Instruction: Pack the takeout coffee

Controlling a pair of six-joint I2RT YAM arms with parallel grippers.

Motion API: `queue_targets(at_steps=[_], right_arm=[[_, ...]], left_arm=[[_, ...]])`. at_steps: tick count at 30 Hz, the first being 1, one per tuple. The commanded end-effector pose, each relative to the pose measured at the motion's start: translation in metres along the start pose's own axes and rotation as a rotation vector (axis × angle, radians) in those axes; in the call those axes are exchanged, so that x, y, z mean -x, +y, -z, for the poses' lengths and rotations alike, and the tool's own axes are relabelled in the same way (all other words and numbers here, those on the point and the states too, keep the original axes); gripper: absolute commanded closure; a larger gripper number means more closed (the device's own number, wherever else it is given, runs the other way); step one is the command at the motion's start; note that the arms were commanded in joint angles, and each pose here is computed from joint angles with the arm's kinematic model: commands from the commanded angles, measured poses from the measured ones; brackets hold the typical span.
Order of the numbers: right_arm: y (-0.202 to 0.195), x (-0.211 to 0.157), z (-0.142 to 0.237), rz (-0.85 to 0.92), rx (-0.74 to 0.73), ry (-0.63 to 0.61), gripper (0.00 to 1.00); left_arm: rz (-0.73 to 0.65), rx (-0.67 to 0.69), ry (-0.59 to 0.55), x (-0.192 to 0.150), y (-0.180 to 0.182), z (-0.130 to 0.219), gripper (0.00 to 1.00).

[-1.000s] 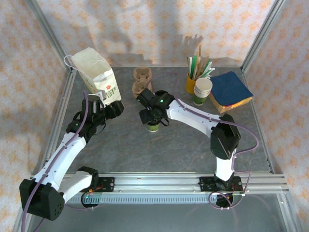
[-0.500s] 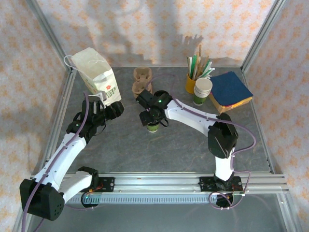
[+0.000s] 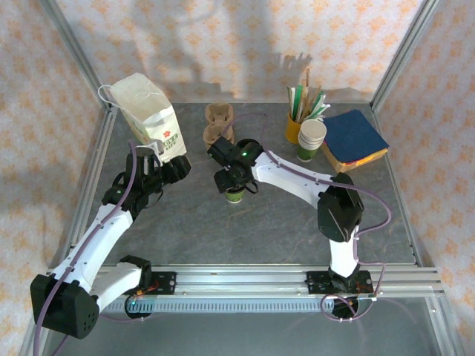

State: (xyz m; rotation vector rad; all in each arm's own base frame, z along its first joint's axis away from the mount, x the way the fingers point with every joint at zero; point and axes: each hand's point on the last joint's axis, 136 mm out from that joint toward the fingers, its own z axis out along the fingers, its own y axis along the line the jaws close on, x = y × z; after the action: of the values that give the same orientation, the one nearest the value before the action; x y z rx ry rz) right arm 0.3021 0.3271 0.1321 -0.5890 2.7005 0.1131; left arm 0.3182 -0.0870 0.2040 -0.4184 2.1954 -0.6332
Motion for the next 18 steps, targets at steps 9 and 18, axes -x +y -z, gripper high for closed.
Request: queue_targets(at_steps=[9, 18], right_arm=[[-0.009, -0.018, -0.013, 0.044, -0.075, 0.084, 0.31], [-0.048, -0.017, -0.002, -0.027, -0.145, 0.049, 0.31]], left_arm=[[-0.011, -0.002, -0.023, 0.008, -0.001, 0.0, 0.3], [-0.01, -0.004, -0.022, 0.009, -0.001, 0.0, 0.3]])
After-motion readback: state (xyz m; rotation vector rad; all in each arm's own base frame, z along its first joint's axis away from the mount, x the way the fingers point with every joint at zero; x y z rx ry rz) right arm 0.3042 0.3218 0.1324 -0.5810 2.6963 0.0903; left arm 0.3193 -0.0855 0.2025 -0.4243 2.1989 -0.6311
